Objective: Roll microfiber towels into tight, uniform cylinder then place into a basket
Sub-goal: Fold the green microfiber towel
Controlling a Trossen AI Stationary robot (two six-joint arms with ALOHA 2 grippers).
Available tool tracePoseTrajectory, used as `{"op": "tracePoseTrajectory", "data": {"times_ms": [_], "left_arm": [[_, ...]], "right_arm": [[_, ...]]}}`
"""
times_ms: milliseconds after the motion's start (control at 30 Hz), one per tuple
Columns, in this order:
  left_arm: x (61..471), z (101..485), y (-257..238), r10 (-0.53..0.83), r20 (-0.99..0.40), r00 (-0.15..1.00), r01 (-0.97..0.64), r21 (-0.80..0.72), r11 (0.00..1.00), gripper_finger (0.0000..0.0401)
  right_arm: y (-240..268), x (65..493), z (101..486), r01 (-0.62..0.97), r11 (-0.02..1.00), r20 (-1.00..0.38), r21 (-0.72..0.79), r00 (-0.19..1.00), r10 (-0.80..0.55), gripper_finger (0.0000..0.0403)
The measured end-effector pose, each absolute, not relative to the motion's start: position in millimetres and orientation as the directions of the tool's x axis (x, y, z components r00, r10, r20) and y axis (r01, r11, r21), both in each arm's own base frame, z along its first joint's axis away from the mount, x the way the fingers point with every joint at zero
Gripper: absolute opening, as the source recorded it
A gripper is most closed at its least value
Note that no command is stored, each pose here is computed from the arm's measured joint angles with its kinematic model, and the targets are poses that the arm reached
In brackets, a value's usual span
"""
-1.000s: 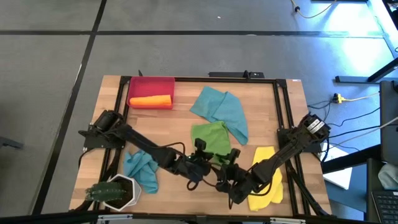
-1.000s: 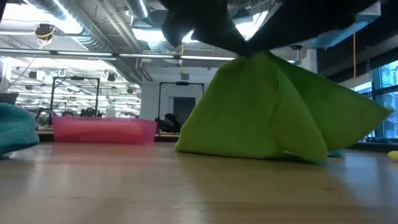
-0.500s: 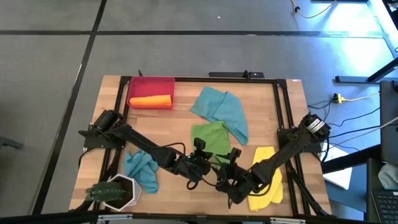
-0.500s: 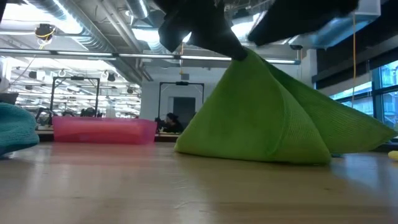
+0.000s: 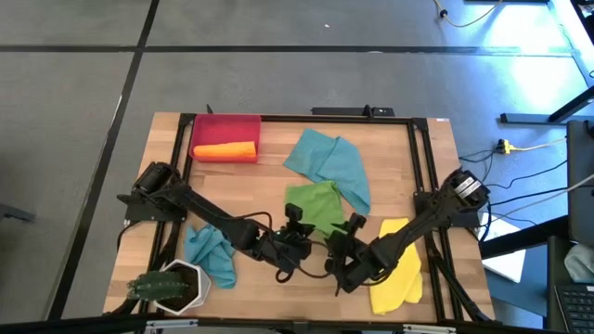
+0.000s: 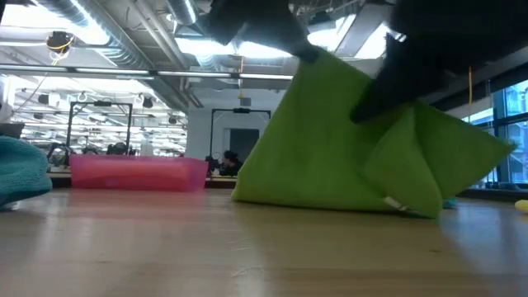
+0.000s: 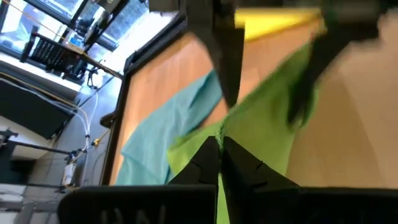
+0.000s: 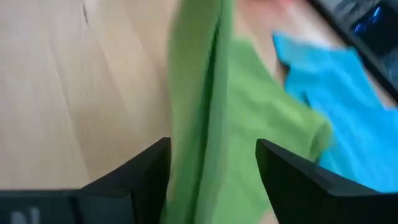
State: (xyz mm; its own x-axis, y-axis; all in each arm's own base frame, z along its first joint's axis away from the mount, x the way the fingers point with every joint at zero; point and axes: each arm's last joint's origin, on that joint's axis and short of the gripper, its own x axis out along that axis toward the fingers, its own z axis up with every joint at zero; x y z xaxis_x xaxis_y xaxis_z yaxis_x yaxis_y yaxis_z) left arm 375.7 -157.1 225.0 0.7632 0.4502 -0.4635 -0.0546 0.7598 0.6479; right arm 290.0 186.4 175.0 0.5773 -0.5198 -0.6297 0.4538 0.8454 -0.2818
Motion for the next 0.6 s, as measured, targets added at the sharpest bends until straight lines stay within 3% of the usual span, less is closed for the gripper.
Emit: {"op": "tracePoseTrajectory", "data": {"times_ms": [267,600], "left_arm": [[375,224,-156,0.464,-0.468,0.752,-0.061,0.651,0.756,0.0000],[372,222,-155,0.487,-0.474,0.734,-0.059,0.670,0.740,0.0000]], "right_arm": [[190,269,172,0.457,0.850,-0.754,-0.262,0.453,-0.476,0.0188],[200,257,169,0.390,0.886,-0.826,-0.252,0.391,-0.407,0.0151]]}}
